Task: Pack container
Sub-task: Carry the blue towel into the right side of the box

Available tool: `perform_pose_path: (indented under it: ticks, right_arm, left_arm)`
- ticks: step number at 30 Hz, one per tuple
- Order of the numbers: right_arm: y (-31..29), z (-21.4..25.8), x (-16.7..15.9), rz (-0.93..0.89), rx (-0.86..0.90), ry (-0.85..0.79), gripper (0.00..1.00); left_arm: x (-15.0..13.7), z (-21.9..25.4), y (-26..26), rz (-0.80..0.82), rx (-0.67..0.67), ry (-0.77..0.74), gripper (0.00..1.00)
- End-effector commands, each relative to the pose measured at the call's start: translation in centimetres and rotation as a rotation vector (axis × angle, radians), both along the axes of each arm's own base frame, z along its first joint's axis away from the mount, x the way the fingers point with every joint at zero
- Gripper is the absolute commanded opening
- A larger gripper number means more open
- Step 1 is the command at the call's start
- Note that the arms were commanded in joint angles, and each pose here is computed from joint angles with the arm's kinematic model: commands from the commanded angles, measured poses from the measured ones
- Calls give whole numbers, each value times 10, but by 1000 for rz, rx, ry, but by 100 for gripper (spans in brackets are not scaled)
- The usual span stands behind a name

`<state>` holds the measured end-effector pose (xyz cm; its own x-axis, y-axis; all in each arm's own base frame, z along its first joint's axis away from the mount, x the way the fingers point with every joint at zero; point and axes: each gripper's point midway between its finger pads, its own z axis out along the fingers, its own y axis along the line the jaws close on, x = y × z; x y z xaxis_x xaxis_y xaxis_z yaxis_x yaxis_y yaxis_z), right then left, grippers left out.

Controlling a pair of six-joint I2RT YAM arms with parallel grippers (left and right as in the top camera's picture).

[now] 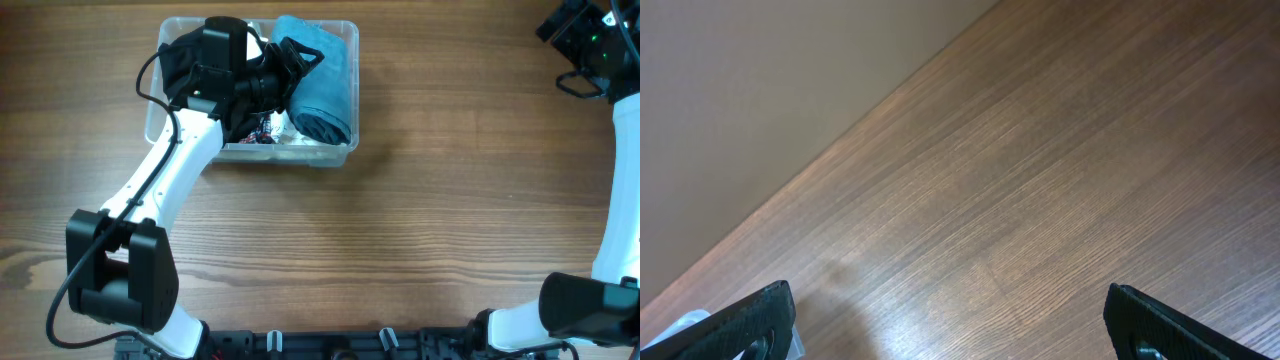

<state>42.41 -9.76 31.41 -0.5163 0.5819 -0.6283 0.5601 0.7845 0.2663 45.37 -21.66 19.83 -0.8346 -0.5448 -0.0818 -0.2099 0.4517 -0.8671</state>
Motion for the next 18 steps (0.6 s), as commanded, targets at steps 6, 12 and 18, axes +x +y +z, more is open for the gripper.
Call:
perform_pose_path:
  ticks: [6,12,18]
  right_arm:
    - [-3,-2,1,-16,-1,2,100]
    - [-3,-2,1,-16,-1,2,100]
    - [-3,-2,1,-16,-1,2,100]
  left_arm:
    - [-4,36,20,-42,30,-139,78]
    - [-5,17,63,-12,118,-94,82]
    - [2,7,79,-1,266,-159,84]
